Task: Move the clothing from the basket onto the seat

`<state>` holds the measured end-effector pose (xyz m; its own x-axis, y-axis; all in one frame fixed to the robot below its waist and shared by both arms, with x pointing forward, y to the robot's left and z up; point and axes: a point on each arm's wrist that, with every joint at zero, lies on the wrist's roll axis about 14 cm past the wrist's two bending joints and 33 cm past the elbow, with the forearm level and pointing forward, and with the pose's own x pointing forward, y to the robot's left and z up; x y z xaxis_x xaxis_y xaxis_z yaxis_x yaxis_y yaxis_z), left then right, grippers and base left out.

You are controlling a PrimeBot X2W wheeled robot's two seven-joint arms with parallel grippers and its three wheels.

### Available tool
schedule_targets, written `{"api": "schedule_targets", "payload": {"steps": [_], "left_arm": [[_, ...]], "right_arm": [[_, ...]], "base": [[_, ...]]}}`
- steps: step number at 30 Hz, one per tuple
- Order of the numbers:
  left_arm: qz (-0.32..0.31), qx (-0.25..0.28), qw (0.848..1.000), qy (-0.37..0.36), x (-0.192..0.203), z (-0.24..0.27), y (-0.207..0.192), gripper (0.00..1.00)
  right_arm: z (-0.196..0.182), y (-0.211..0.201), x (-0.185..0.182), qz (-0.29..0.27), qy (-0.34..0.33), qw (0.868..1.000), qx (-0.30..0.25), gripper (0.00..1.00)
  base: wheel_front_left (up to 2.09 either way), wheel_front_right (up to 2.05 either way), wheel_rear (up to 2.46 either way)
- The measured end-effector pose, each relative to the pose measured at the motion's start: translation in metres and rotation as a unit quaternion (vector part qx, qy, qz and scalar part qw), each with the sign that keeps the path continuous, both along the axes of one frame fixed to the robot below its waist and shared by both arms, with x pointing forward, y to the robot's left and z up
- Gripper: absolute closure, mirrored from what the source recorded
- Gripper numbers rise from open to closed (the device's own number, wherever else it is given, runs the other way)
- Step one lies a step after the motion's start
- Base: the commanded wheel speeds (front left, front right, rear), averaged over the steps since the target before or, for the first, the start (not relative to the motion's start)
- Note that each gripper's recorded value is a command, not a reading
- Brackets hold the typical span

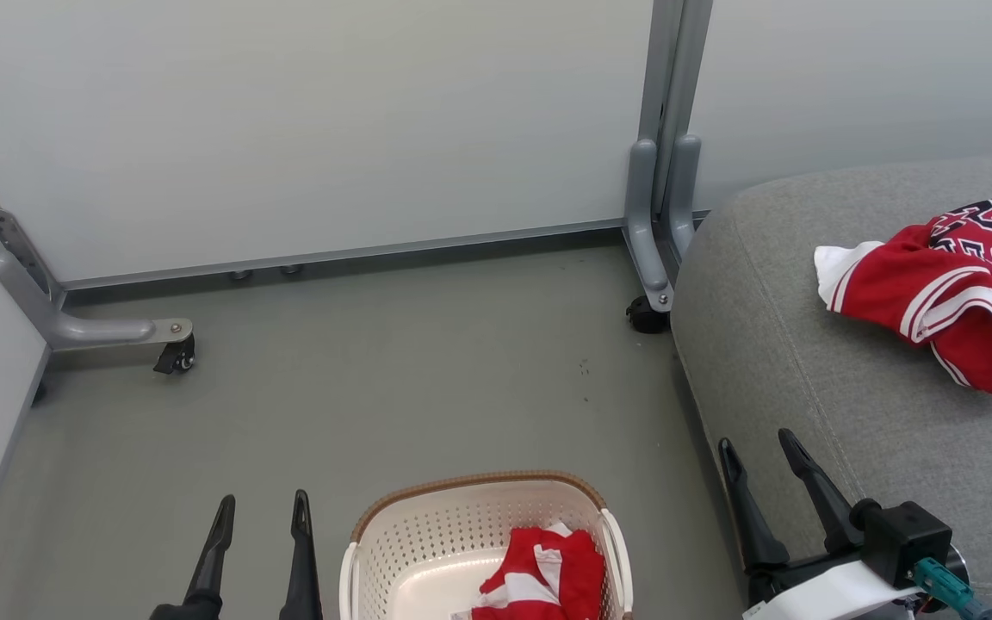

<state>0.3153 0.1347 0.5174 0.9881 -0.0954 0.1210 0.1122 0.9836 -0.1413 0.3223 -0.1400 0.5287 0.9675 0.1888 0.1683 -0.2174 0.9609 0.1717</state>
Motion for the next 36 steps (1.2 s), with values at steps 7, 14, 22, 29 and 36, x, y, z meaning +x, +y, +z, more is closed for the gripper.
{"api": "schedule_targets", "payload": {"steps": [7, 14, 22, 29, 36], "left_arm": [[0.001, 0.000, 1.000, 0.004, 0.000, -0.002, 0.000, 0.00], [-0.001, -0.002, 1.000, 0.014, 0.002, -0.008, -0.001, 0.00], [-0.005, -0.001, 1.000, 0.029, 0.014, -0.017, -0.003, 0.00], [-0.024, -0.001, 0.999, 0.021, 0.056, -0.014, -0.011, 0.00], [-0.065, 0.000, 0.997, 0.032, 0.110, -0.033, -0.031, 0.00]], "right_arm": [[-0.002, 0.001, 0.001, 0.001, 0.003, 1.000, 0.000, 0.00], [-0.006, 0.001, 0.004, 0.001, 0.011, 1.000, -0.001, 0.00], [-0.016, -0.002, 0.016, -0.001, 0.028, 1.000, -0.005, 0.00], [-0.006, -0.013, 0.057, -0.018, 0.011, 1.000, -0.003, 0.00], [-0.007, -0.039, 0.102, -0.053, 0.002, 0.999, -0.013, 0.00]], "base": [[0.00, 0.00, 0.00], [0.00, 0.00, 0.00], [0.00, 0.00, 0.00], [0.00, 0.00, 0.00], [0.00, 0.00, 0.00]]}}
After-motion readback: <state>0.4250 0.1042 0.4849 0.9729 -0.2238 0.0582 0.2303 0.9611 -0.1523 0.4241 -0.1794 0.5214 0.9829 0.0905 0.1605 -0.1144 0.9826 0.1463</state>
